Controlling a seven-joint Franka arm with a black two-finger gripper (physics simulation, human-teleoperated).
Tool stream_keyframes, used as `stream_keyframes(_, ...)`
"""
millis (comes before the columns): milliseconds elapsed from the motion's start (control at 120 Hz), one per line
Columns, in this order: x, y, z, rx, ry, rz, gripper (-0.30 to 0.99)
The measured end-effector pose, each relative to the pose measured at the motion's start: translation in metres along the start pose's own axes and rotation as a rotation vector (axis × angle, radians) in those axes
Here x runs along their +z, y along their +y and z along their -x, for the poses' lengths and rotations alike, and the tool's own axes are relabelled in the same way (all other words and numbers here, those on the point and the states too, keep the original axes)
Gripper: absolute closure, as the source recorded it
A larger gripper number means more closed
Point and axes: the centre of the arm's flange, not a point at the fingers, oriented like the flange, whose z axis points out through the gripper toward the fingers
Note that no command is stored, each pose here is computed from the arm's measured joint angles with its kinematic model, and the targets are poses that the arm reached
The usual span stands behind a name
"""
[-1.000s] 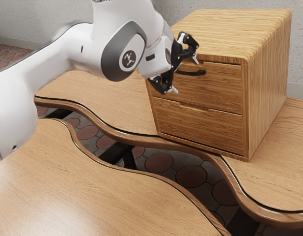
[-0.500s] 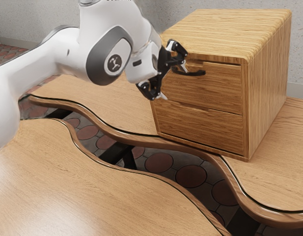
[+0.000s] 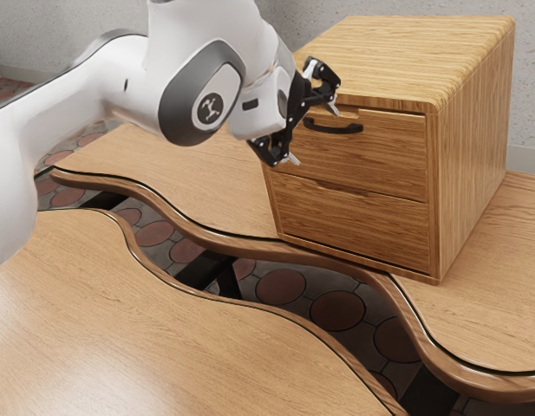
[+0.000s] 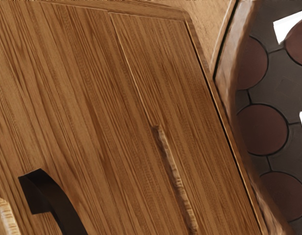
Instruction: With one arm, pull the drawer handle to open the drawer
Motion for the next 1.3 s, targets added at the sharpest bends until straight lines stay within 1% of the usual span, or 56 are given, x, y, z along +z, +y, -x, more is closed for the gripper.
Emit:
stream_keyframes(100,-0.001,-0.007,-0.002,0.002,-0.006,-0.013,0.0)
stream_keyframes(267,0.023,-0.002,0.014,-0.029,-0.019,0.021,0.0)
stream_keyframes(467,0.033,0.001,0.008,-0.027,-0.007,0.039,0.0)
stream_keyframes(558,0.025,-0.004,0.006,-0.026,-0.004,0.022,0.0)
stream_keyframes(642,0.013,-0.012,0.001,-0.021,0.001,-0.008,0.0)
stream_keyframes(683,0.013,-0.014,0.001,-0.021,0.003,-0.011,0.0)
stream_keyframes(917,0.041,-0.006,0.006,-0.029,-0.002,0.035,-0.01)
stream_keyframes(1050,0.038,0.007,0.008,-0.03,0.007,0.054,0.0)
stream_keyframes(1083,0.029,0.012,0.01,-0.029,0.007,0.053,0.06)
stream_keyframes(1133,0.015,0.023,0.011,-0.025,0.016,0.053,0.09)
stream_keyframes(1300,-0.031,0.08,-0.001,0.02,0.069,0.064,0.04)
